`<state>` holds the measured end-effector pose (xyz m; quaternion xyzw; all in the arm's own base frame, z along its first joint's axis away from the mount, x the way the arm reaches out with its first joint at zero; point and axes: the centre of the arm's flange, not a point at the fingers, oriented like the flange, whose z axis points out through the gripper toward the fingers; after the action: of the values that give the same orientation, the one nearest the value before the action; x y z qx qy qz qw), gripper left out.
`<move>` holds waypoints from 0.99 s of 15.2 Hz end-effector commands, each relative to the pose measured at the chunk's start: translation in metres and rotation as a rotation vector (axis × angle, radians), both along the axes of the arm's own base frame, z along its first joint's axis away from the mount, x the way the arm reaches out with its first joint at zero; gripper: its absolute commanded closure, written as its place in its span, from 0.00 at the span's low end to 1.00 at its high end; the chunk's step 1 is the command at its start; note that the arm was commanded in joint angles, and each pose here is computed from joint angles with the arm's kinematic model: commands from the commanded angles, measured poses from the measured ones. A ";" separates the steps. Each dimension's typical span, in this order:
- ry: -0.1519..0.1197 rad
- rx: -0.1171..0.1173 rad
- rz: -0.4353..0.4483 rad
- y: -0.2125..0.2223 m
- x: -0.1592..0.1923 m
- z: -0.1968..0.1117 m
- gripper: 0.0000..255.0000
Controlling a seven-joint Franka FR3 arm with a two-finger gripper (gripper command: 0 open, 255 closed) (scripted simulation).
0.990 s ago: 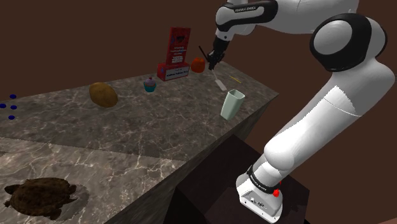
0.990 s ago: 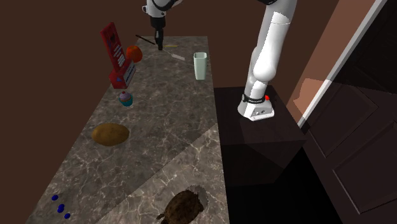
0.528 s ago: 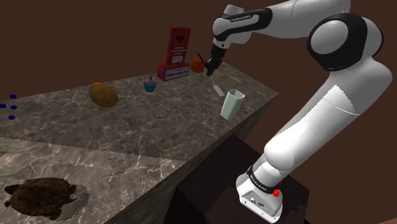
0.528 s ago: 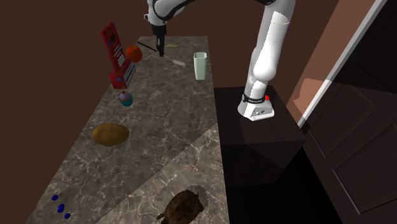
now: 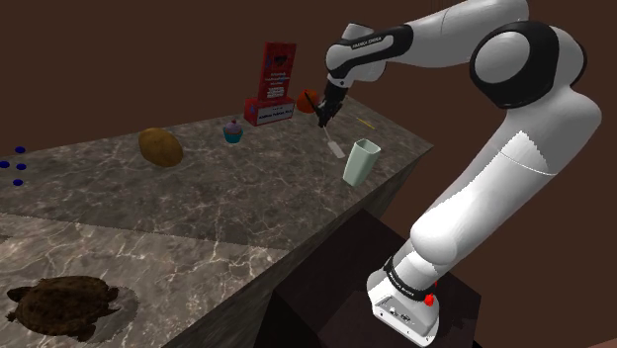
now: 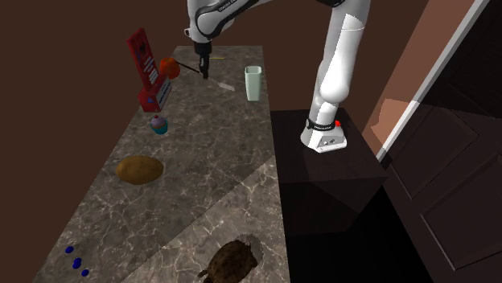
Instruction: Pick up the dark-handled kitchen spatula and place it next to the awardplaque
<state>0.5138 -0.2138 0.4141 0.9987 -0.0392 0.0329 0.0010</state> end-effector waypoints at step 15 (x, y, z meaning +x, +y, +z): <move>-0.001 0.000 0.000 -0.001 0.000 -0.064 1.00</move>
<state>0.5138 -0.2142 0.3507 0.9987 -0.0393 0.0331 0.0010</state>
